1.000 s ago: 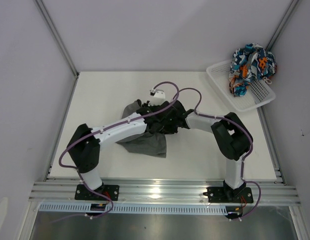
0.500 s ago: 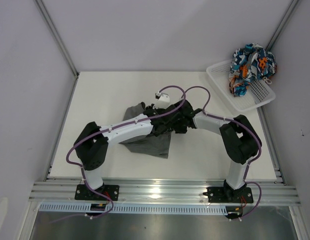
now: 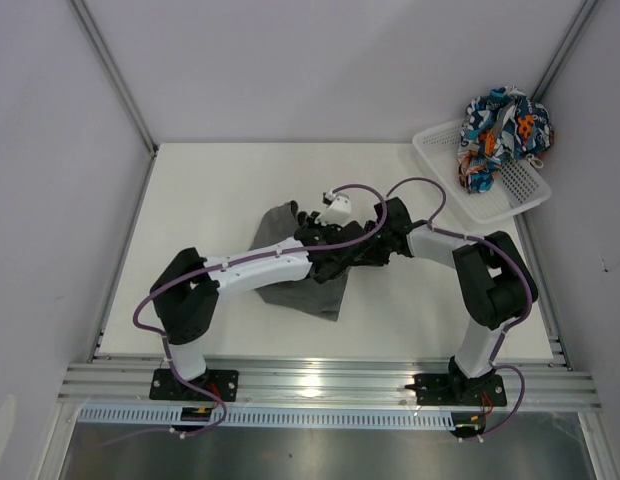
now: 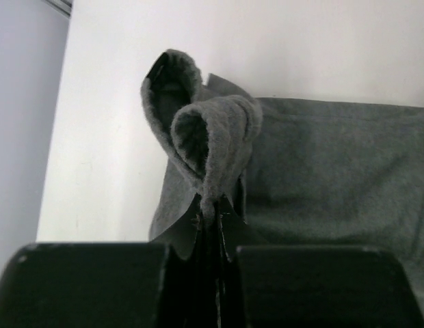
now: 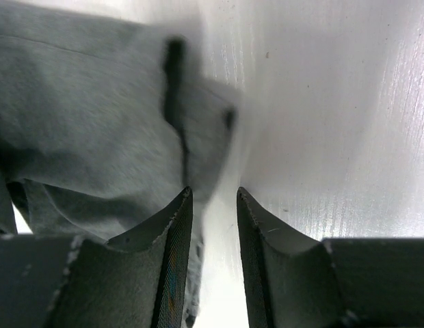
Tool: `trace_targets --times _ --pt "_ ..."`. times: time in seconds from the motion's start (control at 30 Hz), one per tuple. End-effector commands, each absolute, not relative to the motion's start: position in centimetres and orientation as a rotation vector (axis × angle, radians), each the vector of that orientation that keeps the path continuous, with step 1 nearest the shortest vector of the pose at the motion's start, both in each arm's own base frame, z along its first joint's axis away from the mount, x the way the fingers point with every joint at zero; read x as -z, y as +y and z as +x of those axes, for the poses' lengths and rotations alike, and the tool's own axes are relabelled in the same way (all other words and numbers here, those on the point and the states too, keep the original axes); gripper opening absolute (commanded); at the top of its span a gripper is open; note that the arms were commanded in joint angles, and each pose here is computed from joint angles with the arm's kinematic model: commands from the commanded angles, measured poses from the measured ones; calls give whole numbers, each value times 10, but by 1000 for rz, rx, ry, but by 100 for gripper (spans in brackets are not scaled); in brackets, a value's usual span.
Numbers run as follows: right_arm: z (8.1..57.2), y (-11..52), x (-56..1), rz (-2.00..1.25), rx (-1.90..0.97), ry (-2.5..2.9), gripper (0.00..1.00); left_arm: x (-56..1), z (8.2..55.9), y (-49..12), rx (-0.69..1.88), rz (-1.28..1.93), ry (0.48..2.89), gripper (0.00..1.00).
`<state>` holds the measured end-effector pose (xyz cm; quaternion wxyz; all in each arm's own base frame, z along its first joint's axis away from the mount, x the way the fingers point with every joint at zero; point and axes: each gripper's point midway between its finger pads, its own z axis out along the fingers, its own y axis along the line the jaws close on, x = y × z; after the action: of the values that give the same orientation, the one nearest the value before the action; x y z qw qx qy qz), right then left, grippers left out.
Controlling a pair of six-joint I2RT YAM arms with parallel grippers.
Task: Fold and stack the shorts
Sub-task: Fold the shorts
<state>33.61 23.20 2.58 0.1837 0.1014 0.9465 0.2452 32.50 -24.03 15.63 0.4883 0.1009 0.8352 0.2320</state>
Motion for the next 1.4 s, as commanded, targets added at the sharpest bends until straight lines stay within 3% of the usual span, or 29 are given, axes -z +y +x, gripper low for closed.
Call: trace_targets --times 0.0,0.27,0.57,0.67,0.7,0.8,0.97,1.1,1.37 --pt "339 232 -36 263 -731 2639 35 -208 323 -250 -599 212 1901 2" --pt "341 212 -41 299 -694 2623 35 -180 315 -283 -534 320 1948 3" --pt "345 185 -32 345 -612 2635 35 -138 294 -341 -188 477 2082 19" --pt "345 182 -29 355 -610 2637 35 -134 287 -364 -50 534 2113 51" --pt "345 182 -30 355 -610 2637 35 -131 285 -366 -32 559 2120 75" --pt "346 179 -31 360 -604 2631 35 -135 278 -378 88 596 2132 94" --pt "347 174 -37 364 -598 2615 35 -158 272 -385 389 588 2154 97" --pt "345 176 -50 348 -626 2582 35 -194 304 -342 579 400 2127 97" --pt "338 203 -92 277 -803 2497 48 -171 343 -251 561 142 2202 97"
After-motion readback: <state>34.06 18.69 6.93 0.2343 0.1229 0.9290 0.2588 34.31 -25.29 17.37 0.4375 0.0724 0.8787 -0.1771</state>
